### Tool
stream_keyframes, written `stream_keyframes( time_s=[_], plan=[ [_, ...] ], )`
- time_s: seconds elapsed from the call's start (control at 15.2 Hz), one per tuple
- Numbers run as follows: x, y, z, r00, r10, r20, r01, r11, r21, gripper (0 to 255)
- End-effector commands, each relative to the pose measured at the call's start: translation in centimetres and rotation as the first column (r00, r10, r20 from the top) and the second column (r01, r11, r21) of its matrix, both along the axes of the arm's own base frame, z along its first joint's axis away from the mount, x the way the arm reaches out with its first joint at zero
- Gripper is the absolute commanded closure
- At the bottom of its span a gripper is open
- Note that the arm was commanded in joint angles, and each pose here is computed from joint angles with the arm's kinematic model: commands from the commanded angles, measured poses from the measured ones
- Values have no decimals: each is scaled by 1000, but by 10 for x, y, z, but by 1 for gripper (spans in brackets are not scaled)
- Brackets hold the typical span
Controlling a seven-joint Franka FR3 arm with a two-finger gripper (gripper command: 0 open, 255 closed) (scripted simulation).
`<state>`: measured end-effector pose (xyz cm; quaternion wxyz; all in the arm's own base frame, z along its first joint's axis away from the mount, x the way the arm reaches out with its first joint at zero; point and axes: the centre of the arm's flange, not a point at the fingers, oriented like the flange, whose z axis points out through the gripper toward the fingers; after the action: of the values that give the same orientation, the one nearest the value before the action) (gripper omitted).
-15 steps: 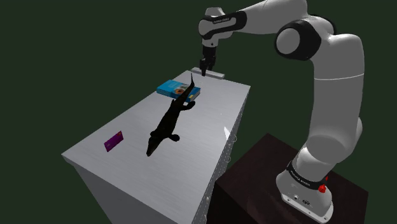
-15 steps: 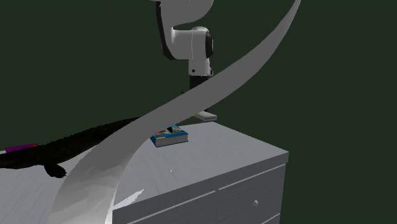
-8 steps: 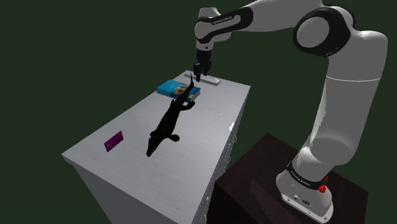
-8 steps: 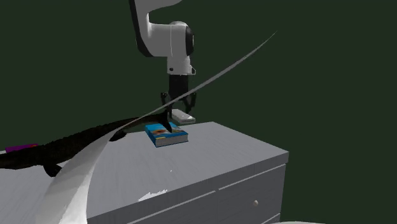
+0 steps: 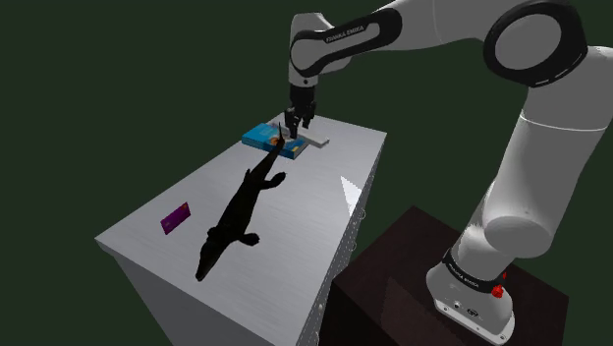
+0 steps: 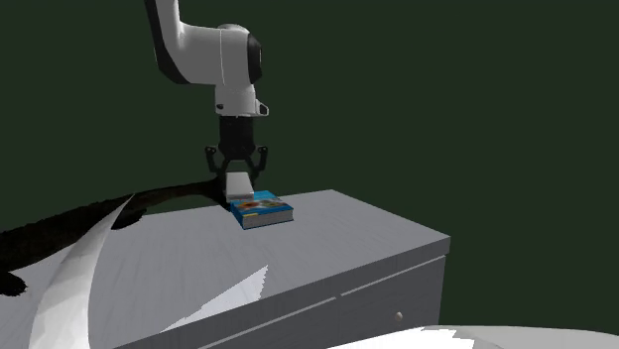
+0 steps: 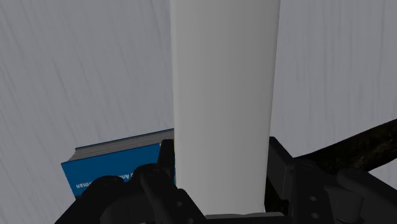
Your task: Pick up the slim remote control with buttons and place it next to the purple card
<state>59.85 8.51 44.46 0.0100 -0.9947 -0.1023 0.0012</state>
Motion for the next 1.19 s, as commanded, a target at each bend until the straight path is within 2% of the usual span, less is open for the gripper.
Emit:
stream_keyframes(
  time_s=[0.0,1.12],
  plan=[
    [-12,24,2,1000,0,-1,0,1000,0,255],
    [-107,227,2,1000,0,-1,0,1000,0,255]
  ],
)
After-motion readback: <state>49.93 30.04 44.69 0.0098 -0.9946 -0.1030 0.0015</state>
